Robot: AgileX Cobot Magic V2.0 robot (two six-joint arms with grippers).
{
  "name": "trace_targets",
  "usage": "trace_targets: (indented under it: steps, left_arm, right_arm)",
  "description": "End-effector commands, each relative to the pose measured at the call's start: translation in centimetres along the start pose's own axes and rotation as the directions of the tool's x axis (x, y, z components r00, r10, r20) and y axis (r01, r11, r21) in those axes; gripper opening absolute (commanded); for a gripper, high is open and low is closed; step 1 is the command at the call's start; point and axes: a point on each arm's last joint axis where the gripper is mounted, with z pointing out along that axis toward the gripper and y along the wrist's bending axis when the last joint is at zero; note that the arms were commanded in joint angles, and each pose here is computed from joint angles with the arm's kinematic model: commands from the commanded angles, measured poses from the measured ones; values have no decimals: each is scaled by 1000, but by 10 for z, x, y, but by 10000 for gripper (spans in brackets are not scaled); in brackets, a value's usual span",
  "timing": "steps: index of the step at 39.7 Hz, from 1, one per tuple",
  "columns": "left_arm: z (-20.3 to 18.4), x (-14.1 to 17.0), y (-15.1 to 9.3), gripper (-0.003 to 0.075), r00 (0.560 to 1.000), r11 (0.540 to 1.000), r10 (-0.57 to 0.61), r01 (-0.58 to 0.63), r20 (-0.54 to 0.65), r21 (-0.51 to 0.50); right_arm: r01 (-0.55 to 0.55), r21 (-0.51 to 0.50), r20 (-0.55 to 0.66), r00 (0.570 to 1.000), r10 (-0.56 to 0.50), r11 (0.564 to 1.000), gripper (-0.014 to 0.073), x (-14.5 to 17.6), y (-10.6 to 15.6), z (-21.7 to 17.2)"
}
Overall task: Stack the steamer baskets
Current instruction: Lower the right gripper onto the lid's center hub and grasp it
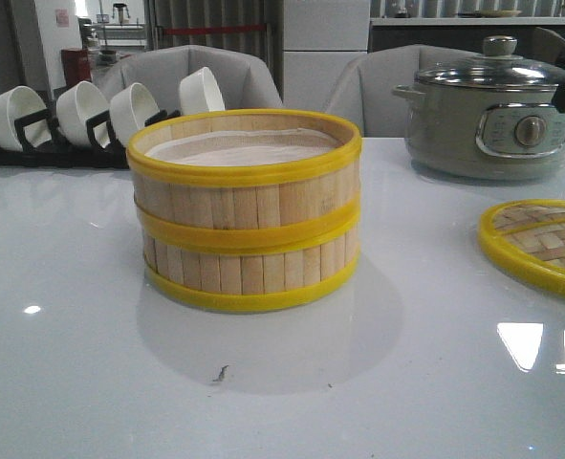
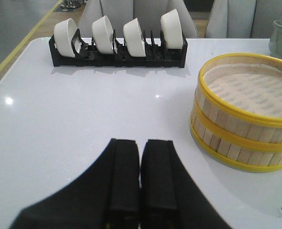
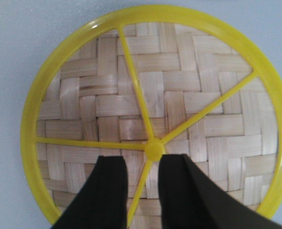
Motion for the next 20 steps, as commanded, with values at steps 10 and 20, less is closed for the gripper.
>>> trace_targets:
  steps: [10,20]
  left_arm:
    - [-3,-15,-1,85,995,1000,-7,6,100,12]
    - [-3,-15,-1,85,995,1000,-7,6,100,12]
  right_arm:
    - [8,12,80,997,-9,1000,302,-12,-2,-15]
    - [7,13,55,998,-8,1000,302,-11,-3,-4]
